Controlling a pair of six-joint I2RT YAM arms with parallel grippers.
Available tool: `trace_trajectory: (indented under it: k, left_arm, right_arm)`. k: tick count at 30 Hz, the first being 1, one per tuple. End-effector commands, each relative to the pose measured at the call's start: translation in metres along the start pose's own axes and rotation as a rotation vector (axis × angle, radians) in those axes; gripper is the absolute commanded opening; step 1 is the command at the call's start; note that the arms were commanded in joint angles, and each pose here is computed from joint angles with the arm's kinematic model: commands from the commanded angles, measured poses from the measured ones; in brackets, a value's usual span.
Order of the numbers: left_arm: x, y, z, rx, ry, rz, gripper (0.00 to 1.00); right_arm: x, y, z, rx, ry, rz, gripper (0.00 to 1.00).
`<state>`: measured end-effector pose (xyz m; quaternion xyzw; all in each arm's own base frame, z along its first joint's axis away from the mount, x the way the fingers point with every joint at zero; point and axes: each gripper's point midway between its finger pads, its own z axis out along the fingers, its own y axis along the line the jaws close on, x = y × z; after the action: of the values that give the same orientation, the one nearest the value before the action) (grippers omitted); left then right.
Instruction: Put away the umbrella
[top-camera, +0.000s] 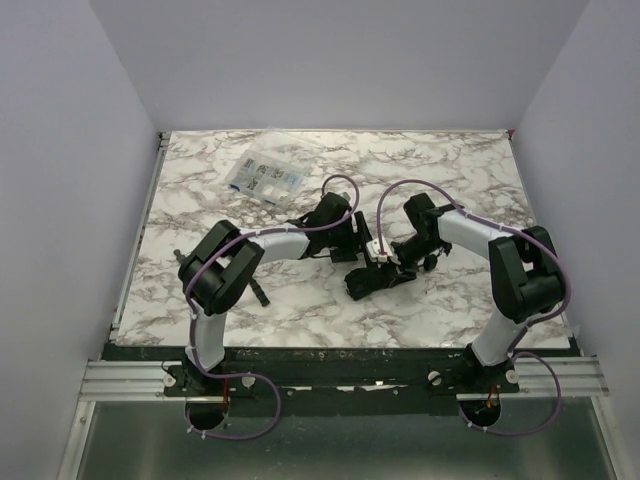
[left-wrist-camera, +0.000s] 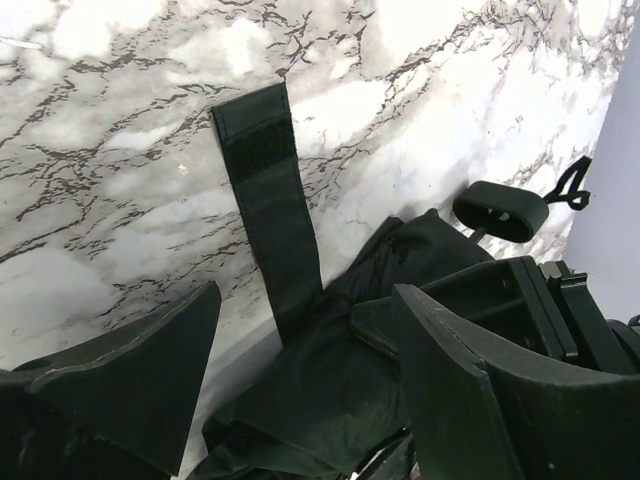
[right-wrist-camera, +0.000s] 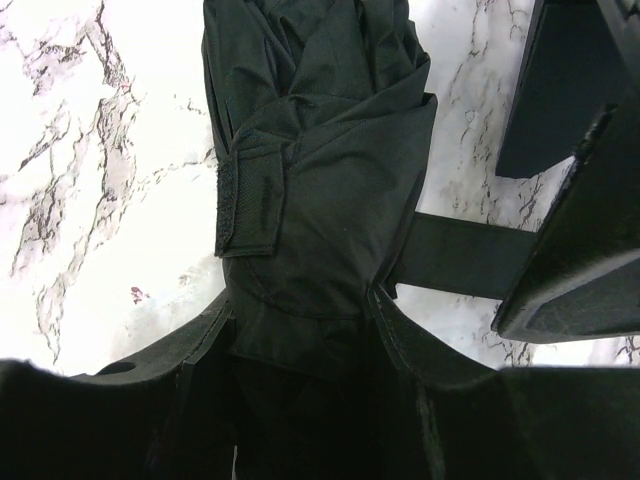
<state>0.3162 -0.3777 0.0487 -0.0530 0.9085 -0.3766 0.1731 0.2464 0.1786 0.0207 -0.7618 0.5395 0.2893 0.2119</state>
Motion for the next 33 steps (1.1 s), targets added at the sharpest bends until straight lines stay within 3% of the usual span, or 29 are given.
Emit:
trace_trajectory:
  k: [1,3,8,9,11,13,16,18,21,23,26,33]
  left_arm:
    - [0.018,0.059,-0.007,-0.230,0.028,0.102,0.72]
    - [0.007,0.055,-0.019,-0.211,-0.017,0.176,0.72]
    - [-0.041,0.020,-0.074,-0.056,-0.273,0.340,0.76]
    - [-0.050,0.014,-0.085,-0.037,-0.322,0.373,0.80]
    - [-0.064,0.005,-0.107,0.022,-0.417,0.394,0.98]
    - [-0.071,0.003,-0.121,0.143,-0.464,0.338,0.99]
    - [-0.061,-0.018,-0.142,0.460,-0.449,0.383,0.99]
    - [-0.044,-0.033,-0.152,0.559,-0.465,0.578,0.99]
    - [-0.005,-0.035,-0.139,0.467,-0.431,1.000,0.99]
    - [0.023,-0.038,-0.130,0.458,-0.360,1.202,0.99]
    - [0.048,-0.035,-0.120,0.453,-0.260,1.374,0.99]
    - [0.082,-0.025,-0.091,0.425,-0.072,1.593,0.99]
  right_arm:
    - [0.058,0.093,0.009,-0.282,0.231,0.300,0.09]
    - [0.057,0.095,0.009,-0.293,0.229,0.315,0.09]
    - [0.058,0.099,0.010,-0.312,0.233,0.348,0.09]
    - [0.058,0.100,0.010,-0.320,0.234,0.358,0.08]
    - [0.059,0.103,0.011,-0.337,0.239,0.383,0.08]
    - [0.060,0.102,0.012,-0.352,0.244,0.413,0.09]
    - [0.060,0.102,0.013,-0.373,0.243,0.437,0.08]
    - [0.060,0.102,0.014,-0.376,0.241,0.445,0.08]
    - [0.063,0.104,0.015,-0.382,0.251,0.463,0.08]
    - [0.064,0.103,0.016,-0.379,0.255,0.472,0.08]
    - [0.064,0.101,0.016,-0.368,0.256,0.483,0.08]
    - [0.064,0.100,0.017,-0.366,0.254,0.492,0.09]
